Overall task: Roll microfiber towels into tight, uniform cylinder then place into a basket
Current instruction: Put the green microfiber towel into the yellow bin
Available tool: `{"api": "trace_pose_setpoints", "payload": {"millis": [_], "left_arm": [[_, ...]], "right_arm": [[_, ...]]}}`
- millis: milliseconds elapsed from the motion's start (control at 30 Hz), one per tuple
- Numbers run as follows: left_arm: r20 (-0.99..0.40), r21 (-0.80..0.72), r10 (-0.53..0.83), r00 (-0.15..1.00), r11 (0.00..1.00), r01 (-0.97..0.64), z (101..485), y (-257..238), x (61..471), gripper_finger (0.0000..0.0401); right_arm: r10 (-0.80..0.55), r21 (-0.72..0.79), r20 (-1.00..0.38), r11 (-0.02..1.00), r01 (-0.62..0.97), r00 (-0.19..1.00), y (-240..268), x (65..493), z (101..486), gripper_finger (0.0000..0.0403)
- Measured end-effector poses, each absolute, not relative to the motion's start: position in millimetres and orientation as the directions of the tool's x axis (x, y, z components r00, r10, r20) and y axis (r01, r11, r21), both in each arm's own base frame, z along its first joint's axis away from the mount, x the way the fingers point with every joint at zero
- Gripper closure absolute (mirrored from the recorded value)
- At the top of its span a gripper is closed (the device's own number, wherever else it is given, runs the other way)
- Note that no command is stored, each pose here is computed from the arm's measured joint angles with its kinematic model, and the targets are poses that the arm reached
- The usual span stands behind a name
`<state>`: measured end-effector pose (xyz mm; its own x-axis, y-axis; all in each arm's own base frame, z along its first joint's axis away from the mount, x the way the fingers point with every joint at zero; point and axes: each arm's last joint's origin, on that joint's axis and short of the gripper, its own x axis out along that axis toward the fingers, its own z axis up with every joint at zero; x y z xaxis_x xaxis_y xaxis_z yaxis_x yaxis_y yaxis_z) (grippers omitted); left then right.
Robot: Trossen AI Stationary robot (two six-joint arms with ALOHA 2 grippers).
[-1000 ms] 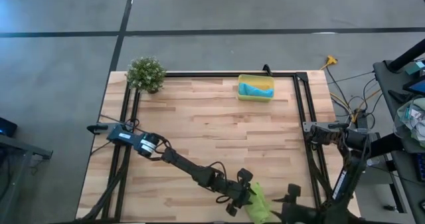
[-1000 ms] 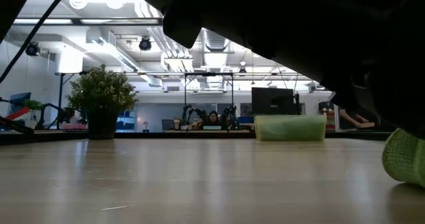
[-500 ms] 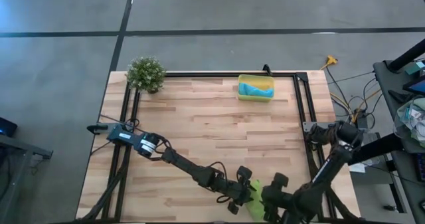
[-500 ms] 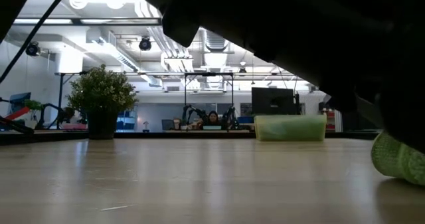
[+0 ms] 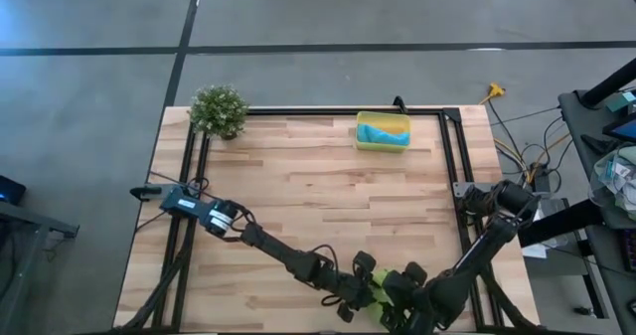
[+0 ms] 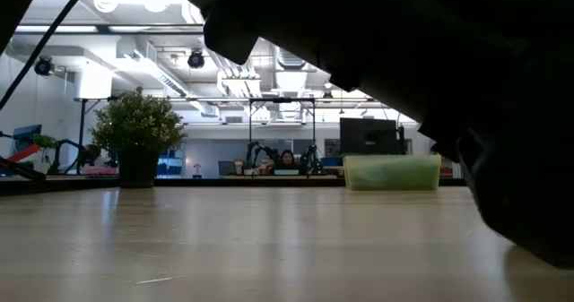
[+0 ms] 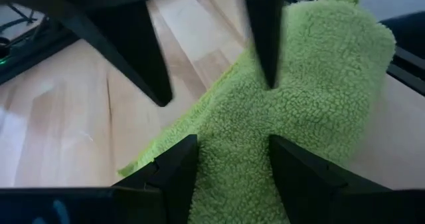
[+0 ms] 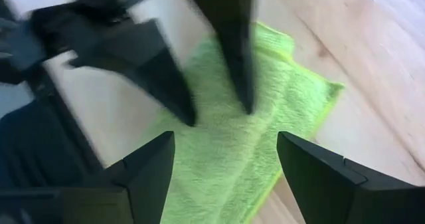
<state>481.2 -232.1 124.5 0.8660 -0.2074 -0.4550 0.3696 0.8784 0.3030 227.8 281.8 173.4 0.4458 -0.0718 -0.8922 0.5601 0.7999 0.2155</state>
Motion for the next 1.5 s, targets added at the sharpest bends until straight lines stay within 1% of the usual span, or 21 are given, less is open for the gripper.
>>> {"api": "trace_pose_setpoints", "payload": {"millis": [200, 333, 467, 600, 733, 900, 1033, 1133, 1233, 1300, 1333, 1433, 1500], "left_arm": [[-0.448, 0.312, -0.198, 0.872, 0.879, 0.36, 124.9, -231.0, 482.0, 0.0228], [-0.45, 0.301, -0.221, 0.865, 0.875, 0.38, 124.8, -230.3, 482.4, 0.0227], [-0.453, 0.292, -0.241, 0.858, 0.869, 0.399, 124.7, -230.9, 482.2, 0.0227], [-0.453, 0.29, -0.246, 0.857, 0.868, 0.403, 124.8, -231.0, 482.2, 0.0227], [-0.447, 0.304, -0.216, 0.868, 0.876, 0.374, 127.0, -230.0, 482.5, 0.0227], [-0.417, 0.359, -0.088, 0.905, 0.898, 0.253, 136.3, -225.6, 483.1, 0.0227], [-0.413, 0.363, -0.058, 0.909, 0.905, 0.222, 138.4, -223.3, 483.3, 0.0227], [-0.431, 0.386, -0.014, 0.902, 0.901, 0.198, 137.4, -222.3, 481.6, 0.0227], [-0.473, 0.451, 0.1, 0.875, 0.881, 0.143, 142.9, -218.4, 475.4, 0.0228], [-0.489, 0.52, 0.216, 0.845, 0.85, 0.084, 151.2, -215.2, 468.1, 0.0228], [-0.488, 0.554, 0.279, 0.827, 0.831, 0.047, 157.1, -213.8, 463.6, 0.0228], [-0.47, 0.633, 0.419, 0.777, 0.773, -0.035, 177.5, -211.2, 448.8, 0.0228], [-0.453, 0.656, 0.475, 0.754, 0.751, -0.078, 193.9, -211.9, 437.4, 0.0228]], "right_arm": [[-0.114, 0.196, -0.908, 0.735, 0.649, 0.403, 282.8, 228.4, 153.4, 0.0142], [-0.114, 0.166, -0.934, 0.702, 0.692, 0.339, 285.6, 228.6, 136.3, 0.0142], [-0.102, 0.161, -0.946, 0.674, 0.721, 0.307, 286.7, 228.4, 132.3, 0.0142], [-0.073, 0.199, -0.944, 0.651, 0.733, 0.321, 289.0, 229.9, 133.0, 0.0142], [-0.003, 0.267, -0.93, 0.681, 0.682, 0.367, 294.9, 236.1, 133.4, 0.0154], [0.051, 0.319, -0.915, 0.7, 0.639, 0.401, 296.2, 241.0, 130.3, 0.0201], [0.035, 0.287, -0.924, 0.719, 0.633, 0.38, 290.5, 236.4, 121.6, 0.025], [0.031, 0.255, -0.93, 0.771, 0.584, 0.365, 287.2, 233.7, 117.2, 0.0289], [0.025, 0.209, -0.932, 0.853, 0.479, 0.362, 286.2, 232.7, 116.2, 0.0337], [0.028, 0.184, -0.931, 0.896, 0.405, 0.363, 286.5, 233.0, 117.2, 0.0371], [0.026, 0.168, -0.931, 0.916, 0.364, 0.364, 286.7, 233.1, 117.9, 0.0381], [0.022, 0.117, -0.931, 0.963, 0.241, 0.363, 286.3, 232.9, 120.2, 0.0386], [0.017, 0.084, -0.933, 0.982, 0.172, 0.359, 285.5, 232.3, 121.7, 0.0387]]}}
